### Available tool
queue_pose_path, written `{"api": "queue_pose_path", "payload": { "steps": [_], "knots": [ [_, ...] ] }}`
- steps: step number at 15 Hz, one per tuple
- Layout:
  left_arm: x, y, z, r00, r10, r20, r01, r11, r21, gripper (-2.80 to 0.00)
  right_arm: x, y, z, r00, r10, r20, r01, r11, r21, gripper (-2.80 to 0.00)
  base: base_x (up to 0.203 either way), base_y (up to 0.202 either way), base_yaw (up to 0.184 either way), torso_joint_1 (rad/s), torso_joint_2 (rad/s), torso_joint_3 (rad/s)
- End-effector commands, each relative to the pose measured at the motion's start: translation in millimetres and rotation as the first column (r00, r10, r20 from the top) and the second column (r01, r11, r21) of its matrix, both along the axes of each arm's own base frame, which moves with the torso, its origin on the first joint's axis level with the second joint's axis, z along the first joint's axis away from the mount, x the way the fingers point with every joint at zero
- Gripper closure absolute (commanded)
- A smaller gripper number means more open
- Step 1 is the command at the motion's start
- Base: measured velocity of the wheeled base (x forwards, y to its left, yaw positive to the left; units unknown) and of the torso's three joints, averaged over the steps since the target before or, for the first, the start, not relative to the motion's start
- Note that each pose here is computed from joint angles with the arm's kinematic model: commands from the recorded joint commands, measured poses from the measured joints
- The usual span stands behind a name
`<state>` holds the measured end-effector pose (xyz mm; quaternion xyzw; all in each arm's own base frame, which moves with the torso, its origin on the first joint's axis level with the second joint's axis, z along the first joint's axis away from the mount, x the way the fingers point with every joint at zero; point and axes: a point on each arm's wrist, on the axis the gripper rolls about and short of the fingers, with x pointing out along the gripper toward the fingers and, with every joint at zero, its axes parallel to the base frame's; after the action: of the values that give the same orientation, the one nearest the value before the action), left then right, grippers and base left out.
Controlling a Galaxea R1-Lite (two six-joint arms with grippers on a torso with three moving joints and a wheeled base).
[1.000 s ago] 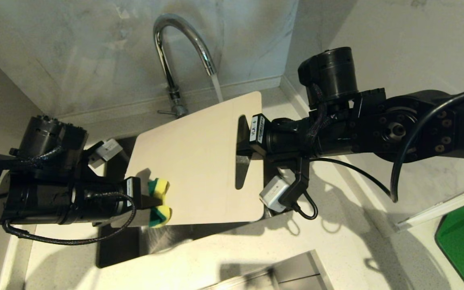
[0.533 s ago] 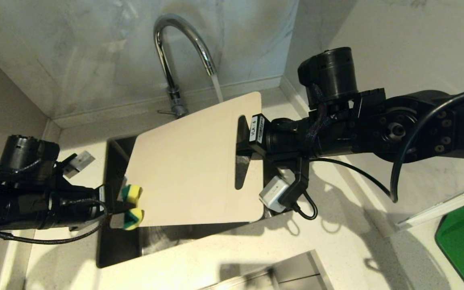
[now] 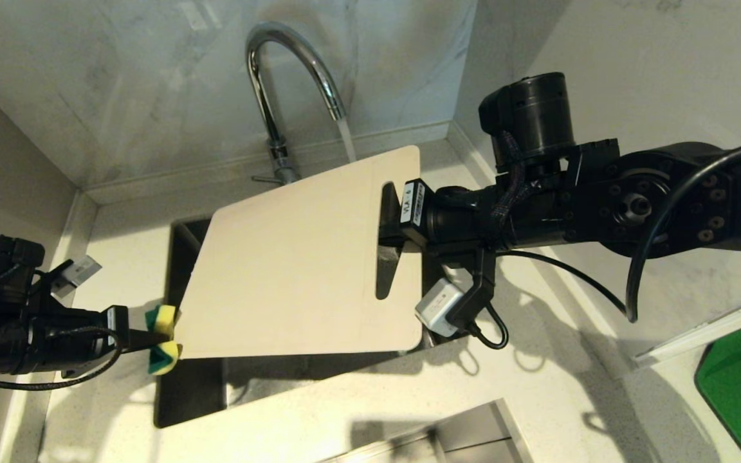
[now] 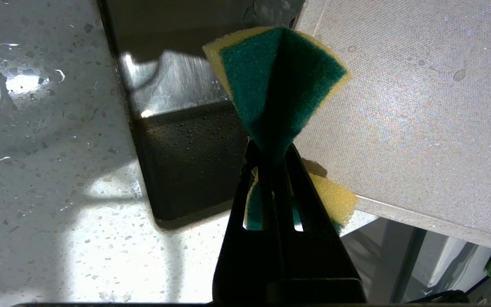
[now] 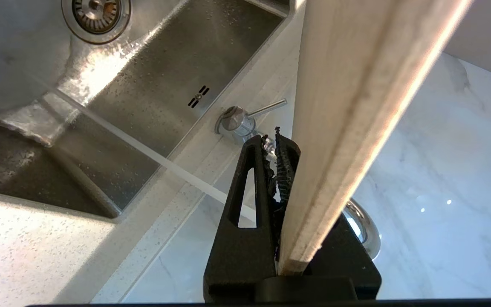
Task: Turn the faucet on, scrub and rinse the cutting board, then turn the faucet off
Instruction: Scrub the cutting board underwater
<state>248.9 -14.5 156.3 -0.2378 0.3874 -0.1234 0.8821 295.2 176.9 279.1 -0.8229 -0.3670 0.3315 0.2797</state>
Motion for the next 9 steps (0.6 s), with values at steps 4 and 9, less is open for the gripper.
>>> {"api": "queue_pose_path", "payload": {
  "steps": [4, 9],
  "knots": [
    [2.5, -15.7, 24.7, 0.997, -0.027, 0.072, 0.03, 0.999, -0.043, 0.0, 0.3, -0.6, -2.8, 1.0, 0.005, 0.002, -0.005, 1.0, -0.012, 0.0, 0.0, 0.0, 0.0, 0.0, 0.0, 0.0],
    [8.5, -35.8, 89.9, 0.98, -0.041, 0.195, 0.067, 0.99, -0.127, 0.0, -1.6, -2.3, -2.8, 1.0, -0.021, 0.006, 0.021, 1.0, -0.022, 0.0, 0.0, 0.0, 0.0, 0.0, 0.0, 0.0]
  ]
}}
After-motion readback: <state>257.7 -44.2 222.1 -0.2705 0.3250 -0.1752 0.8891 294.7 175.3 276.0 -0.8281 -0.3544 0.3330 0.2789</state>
